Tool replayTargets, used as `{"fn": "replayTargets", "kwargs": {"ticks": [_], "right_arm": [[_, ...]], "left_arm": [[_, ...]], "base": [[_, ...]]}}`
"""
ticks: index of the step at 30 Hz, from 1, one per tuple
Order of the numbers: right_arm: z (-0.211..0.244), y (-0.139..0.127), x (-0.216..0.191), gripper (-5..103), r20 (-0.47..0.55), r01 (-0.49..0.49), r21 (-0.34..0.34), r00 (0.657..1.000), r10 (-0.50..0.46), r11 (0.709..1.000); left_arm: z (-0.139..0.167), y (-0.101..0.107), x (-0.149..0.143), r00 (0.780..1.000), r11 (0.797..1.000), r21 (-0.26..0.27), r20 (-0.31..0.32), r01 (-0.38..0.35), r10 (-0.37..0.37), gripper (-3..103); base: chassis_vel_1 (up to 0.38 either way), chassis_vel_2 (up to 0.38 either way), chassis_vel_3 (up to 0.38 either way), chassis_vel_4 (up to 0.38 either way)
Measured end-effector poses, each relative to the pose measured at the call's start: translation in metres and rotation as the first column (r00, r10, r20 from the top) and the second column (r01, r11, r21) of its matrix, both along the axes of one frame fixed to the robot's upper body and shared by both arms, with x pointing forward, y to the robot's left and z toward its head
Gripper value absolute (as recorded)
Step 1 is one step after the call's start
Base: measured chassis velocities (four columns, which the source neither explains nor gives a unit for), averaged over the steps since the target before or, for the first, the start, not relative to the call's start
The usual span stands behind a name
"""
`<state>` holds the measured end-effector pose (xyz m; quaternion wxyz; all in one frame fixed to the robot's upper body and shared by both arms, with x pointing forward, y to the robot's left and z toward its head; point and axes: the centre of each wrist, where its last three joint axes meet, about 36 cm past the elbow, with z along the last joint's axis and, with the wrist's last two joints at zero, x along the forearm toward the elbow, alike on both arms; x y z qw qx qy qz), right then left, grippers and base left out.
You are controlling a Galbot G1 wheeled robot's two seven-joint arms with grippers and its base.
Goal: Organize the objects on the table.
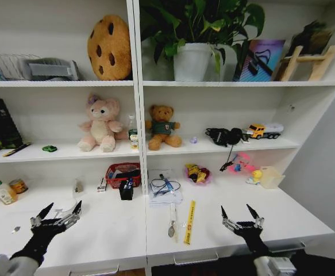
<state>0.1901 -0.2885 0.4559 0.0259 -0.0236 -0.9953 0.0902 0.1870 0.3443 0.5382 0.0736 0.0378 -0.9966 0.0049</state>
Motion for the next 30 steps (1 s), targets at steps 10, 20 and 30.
{"fn": "replayTargets", "kwargs": {"ticks": [10,20,30], "right_arm": [[0.002,0.010,-0.016,100,0.003,-0.010,-0.015,1.000,0.010,1.000],[0.001,0.010,-0.015,100,0.003,-0.011,-0.013,1.000,0.011,1.000],[0.000,0.010,-0.014,100,0.001,-0.011,-0.012,1.000,0.011,1.000]], "left_arm": [[0.000,0.000,0.000,1.000,1.000,0.000,0.000,0.000,0.000,100],[0.000,0.000,0.000,1.000,1.000,0.000,0.000,0.000,0.000,100],[0.000,0.000,0.000,1.000,1.000,0.000,0.000,0.000,0.000,100]], "base": [[0.000,0.000,0.000,0.000],[0.000,0.000,0.000,0.000],[0.006,0.004,-0.002,-0.006]]}}
